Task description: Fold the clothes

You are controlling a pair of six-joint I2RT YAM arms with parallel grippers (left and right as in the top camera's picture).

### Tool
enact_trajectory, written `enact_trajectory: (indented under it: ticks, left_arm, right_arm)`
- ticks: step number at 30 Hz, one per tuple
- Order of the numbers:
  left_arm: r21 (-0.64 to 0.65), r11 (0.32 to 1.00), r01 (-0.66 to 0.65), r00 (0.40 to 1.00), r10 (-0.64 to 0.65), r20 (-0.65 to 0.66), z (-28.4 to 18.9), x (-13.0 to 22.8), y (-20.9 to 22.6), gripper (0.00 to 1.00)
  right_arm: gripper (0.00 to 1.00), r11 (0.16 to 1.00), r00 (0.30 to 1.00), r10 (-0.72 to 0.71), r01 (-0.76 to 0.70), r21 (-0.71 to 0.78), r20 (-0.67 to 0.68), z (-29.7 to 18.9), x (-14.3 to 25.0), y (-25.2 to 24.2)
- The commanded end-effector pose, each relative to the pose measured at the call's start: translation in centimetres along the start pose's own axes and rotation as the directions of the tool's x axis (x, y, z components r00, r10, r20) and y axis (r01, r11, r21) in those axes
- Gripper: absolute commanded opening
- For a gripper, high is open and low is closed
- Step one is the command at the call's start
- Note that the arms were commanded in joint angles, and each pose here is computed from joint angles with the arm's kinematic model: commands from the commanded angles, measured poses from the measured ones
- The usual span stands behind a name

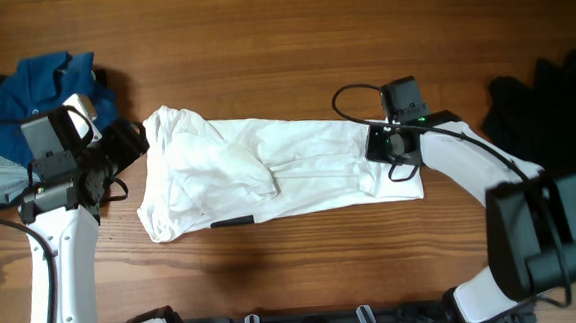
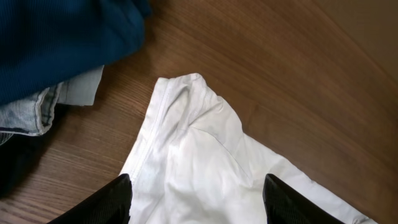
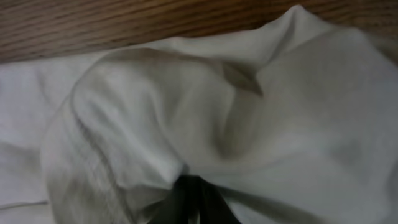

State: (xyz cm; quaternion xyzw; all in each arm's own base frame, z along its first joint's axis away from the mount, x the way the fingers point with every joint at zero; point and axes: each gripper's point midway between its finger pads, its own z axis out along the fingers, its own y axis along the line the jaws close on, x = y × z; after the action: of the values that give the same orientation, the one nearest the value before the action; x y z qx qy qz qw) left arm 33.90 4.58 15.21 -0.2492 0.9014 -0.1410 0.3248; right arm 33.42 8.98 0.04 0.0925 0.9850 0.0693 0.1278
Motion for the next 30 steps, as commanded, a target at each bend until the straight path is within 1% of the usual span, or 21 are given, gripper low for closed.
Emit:
enact_trajectory:
  ticks: [1,2,4,5,6,7,8,9,10,12,14,19,20,22,23,25,26,27,28,30]
  left_arm:
    - [0.021,1.0,-0.016,1.0,0.015,0.001,-0.2,0.1,-0.5,0.68]
    - [0.021,1.0,-0.016,1.0,0.015,0.001,-0.2,0.1,-0.5,0.68]
    - [0.022,1.0,-0.016,1.0,0.016,0.001,-0.2,0.1,-0.6,0.68]
    - [0.021,1.0,-0.016,1.0,0.015,0.001,-0.2,0.1,-0.5,0.68]
    - [0.021,1.0,-0.016,1.0,0.015,0.001,-0.2,0.1,-0.5,0.68]
    - [0.022,1.0,-0.016,1.0,0.016,0.001,-0.2,0.1,-0.5,0.68]
    - [0.022,1.0,-0.016,1.0,0.016,0.001,-0.2,0.1,-0.5,0.68]
    - [0.022,1.0,-0.016,1.0,0.016,0.001,-0.2,0.1,-0.5,0.68]
    - [0.022,1.0,-0.016,1.0,0.016,0.001,-0.2,0.1,-0.5,0.68]
    - [0.022,1.0,-0.016,1.0,0.016,0.001,-0.2,0.1,-0.5,0.68]
    - [0.022,1.0,-0.016,1.0,0.016,0.001,-0.2,0.1,-0.5,0.68]
    - [0.022,1.0,-0.016,1.0,0.016,0.001,-0.2,0.1,-0.5,0.72]
    - [0.022,1.0,-0.016,1.0,0.016,0.001,-0.2,0.1,-0.5,0.73]
    - [0.022,1.0,-0.016,1.0,0.016,0.001,-0.2,0.1,-0.5,0.73]
    - [0.022,1.0,-0.016,1.0,0.016,0.001,-0.2,0.1,-0.5,0.73]
    - [0.022,1.0,-0.016,1.0,0.016,0.001,-0.2,0.1,-0.5,0.73]
    - [0.022,1.0,-0.016,1.0,0.016,0.001,-0.2,0.1,-0.5,0.73]
    - [0.022,1.0,-0.016,1.0,0.016,0.001,-0.2,0.1,-0.5,0.73]
    - [0.022,1.0,-0.016,1.0,0.016,0.001,-0.2,0.1,-0.5,0.73]
    - [0.022,1.0,-0.016,1.0,0.016,0.001,-0.2,0.1,-0.5,0.73]
  right_arm:
    - [0.08,0.996,0.996,0.019,-0.027,-0.08,-0.091,0.6,2.0,1.2]
    - [0.08,0.996,0.997,0.017,-0.024,-0.086,-0.078,0.0,1.8,1.3]
    - [0.15,0.993,1.0,-0.015,0.013,-0.114,-0.018,-2.9,0.7,1.8]
    - [0.28,0.992,1.0,-0.027,0.028,-0.121,0.011,-4.4,0.4,1.6]
    - [0.48,0.99,0.998,-0.047,0.052,-0.128,0.046,-5.8,0.0,1.4]
    - [0.63,0.989,0.995,-0.062,0.072,-0.129,0.084,-7.4,-0.5,0.9]
    - [0.7,0.989,0.992,-0.062,0.076,-0.128,0.108,-8.3,-0.9,0.3]
    - [0.73,0.991,0.991,-0.05,0.065,-0.12,0.124,-9.0,-1.2,-0.4]
    - [0.73,0.993,0.99,-0.033,0.048,-0.11,0.136,-9.5,-1.5,-1.5]
    - [0.74,0.995,0.992,0.006,0.007,-0.099,0.125,-9.5,-1.7,-3.1]
    - [0.75,0.997,0.995,0.001,0.007,-0.083,0.099,-8.8,-1.4,-4.3]
    - [0.74,0.995,0.997,0.059,-0.063,-0.084,-0.038,-4.7,0.4,-5.9]
    - [0.74,0.99,0.997,0.037,-0.046,-0.131,-0.07,-3.8,0.8,-5.2]
    - [0.71,0.967,0.993,-0.053,0.023,-0.255,-0.109,-2.6,1.5,-3.4]
    - [0.68,0.962,0.99,-0.062,0.026,-0.271,-0.128,-2.0,1.8,-3.2]
    - [0.51,0.964,0.985,-0.056,0.012,-0.267,-0.161,-0.9,2.3,-3.4]
    - [0.5,0.964,0.984,-0.055,0.007,-0.265,-0.172,-0.6,2.6,-3.5]
    - [0.45,0.965,0.982,-0.054,0.005,-0.263,-0.181,-0.4,2.7,-3.6]
    - [0.29,0.965,0.981,-0.052,0.001,-0.262,-0.189,-0.3,2.9,-3.6]
    - [0.04,0.967,0.981,-0.049,0.0,-0.255,-0.187,-0.4,2.8,-3.8]
